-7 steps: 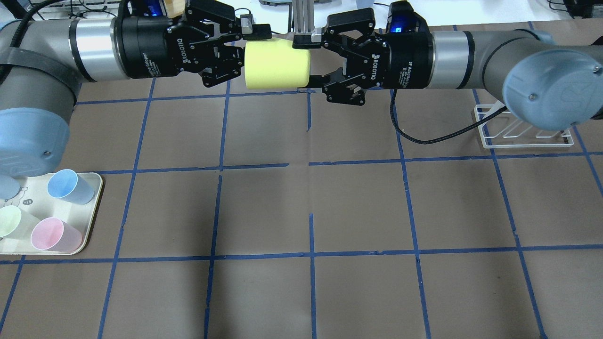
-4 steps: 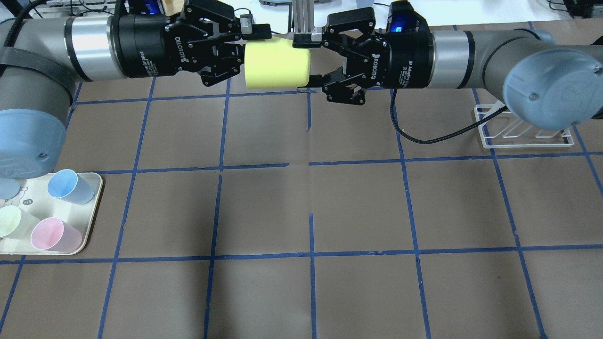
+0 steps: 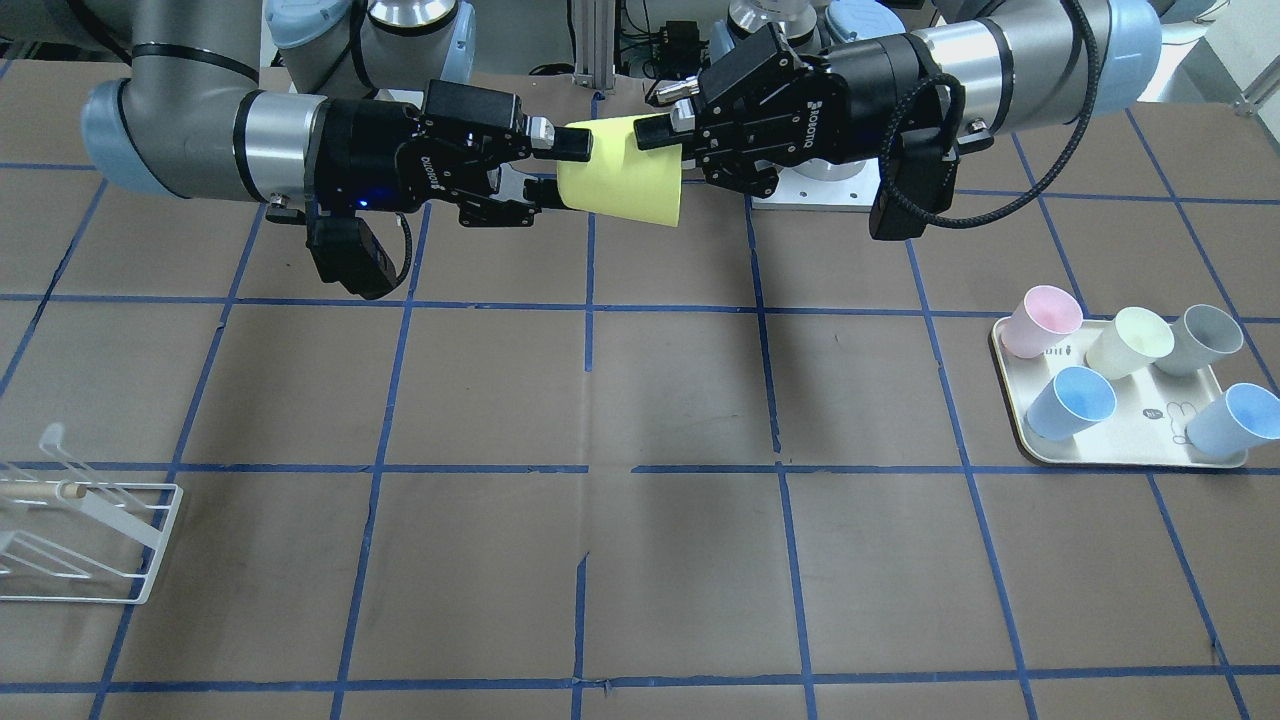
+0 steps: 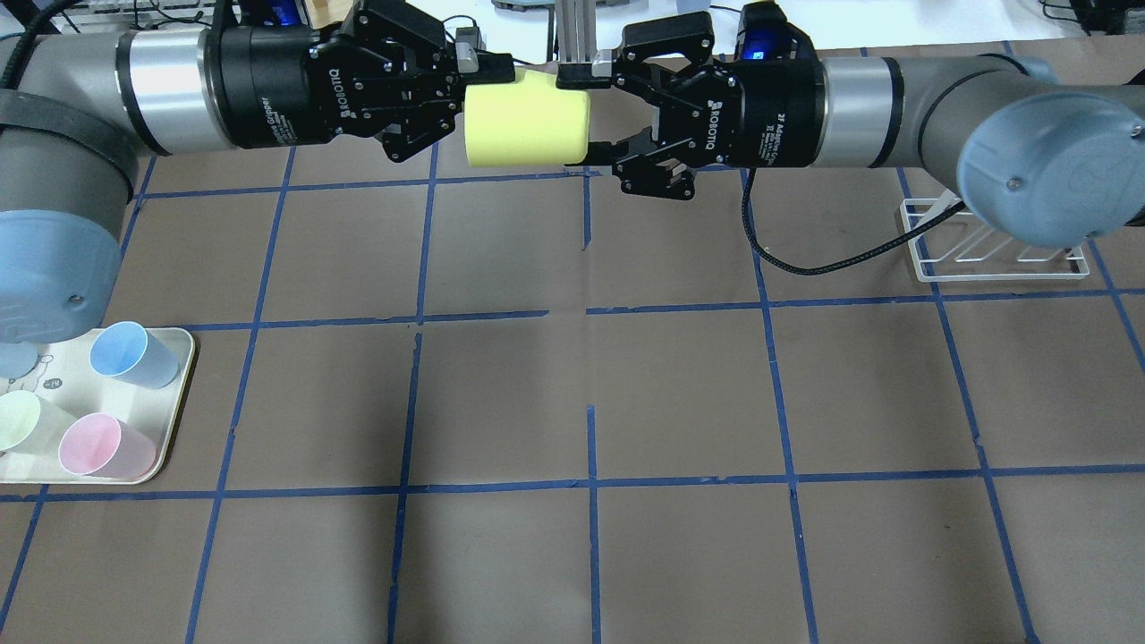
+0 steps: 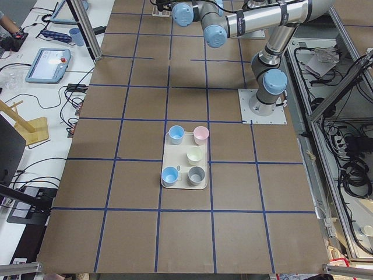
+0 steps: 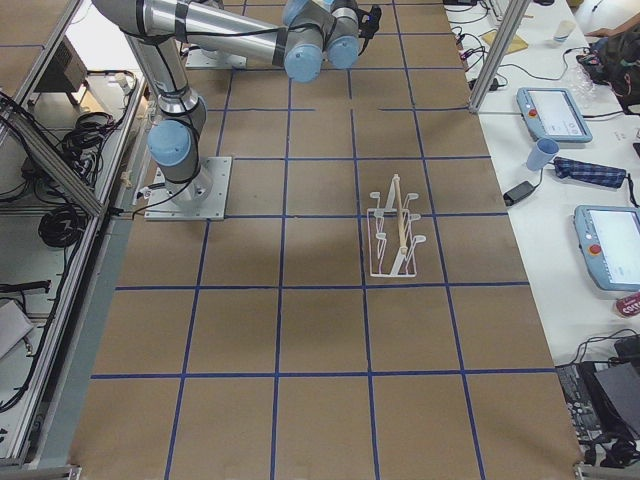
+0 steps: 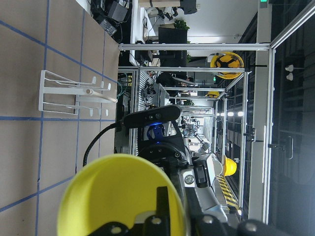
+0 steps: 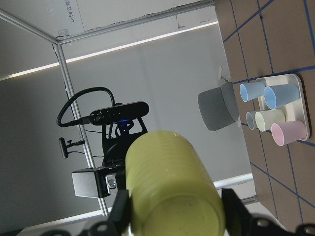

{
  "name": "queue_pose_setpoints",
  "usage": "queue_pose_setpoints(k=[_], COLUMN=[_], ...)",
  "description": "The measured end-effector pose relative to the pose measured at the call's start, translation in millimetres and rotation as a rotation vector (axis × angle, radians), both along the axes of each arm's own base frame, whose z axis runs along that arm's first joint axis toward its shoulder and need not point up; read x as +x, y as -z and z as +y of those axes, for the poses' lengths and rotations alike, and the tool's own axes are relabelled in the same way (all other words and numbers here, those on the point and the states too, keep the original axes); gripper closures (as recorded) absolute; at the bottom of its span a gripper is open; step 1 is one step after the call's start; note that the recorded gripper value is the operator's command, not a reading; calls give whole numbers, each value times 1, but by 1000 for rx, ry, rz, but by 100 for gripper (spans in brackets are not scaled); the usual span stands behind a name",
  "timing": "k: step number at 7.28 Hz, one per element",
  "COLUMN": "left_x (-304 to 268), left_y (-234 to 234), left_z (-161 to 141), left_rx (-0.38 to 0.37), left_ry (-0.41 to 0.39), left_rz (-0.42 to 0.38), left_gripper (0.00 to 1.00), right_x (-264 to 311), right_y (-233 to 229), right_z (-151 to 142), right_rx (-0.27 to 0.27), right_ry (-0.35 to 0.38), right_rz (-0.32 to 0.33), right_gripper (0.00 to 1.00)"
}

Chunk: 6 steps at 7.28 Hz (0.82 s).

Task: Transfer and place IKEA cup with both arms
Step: 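Close the left gripper on the yellow cup's rim and open the right gripper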

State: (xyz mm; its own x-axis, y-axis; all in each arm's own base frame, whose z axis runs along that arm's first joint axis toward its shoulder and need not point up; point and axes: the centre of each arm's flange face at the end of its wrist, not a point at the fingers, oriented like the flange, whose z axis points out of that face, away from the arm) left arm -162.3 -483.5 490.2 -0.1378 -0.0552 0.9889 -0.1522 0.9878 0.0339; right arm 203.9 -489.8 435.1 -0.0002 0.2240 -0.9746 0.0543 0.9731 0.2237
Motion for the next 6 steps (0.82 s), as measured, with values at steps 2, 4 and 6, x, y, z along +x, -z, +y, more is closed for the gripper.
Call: queue_pose_setpoints(k=[2, 4, 6], left_x=[1, 2, 2], left_y=[0, 0, -1], left_z=[0, 0, -1], left_rx=[-1, -1, 2], left_ry=[-1, -4, -5], left_rz=[0, 0, -1], left_gripper=[100, 100, 100], right_x=[0, -6, -29], right_y=[1, 0, -1], right_z=[-1, -3, -12], right_rx=[21, 41, 64], right_ry=[0, 11, 43], right_rz=[-1, -1, 22], right_gripper=[0, 0, 0])
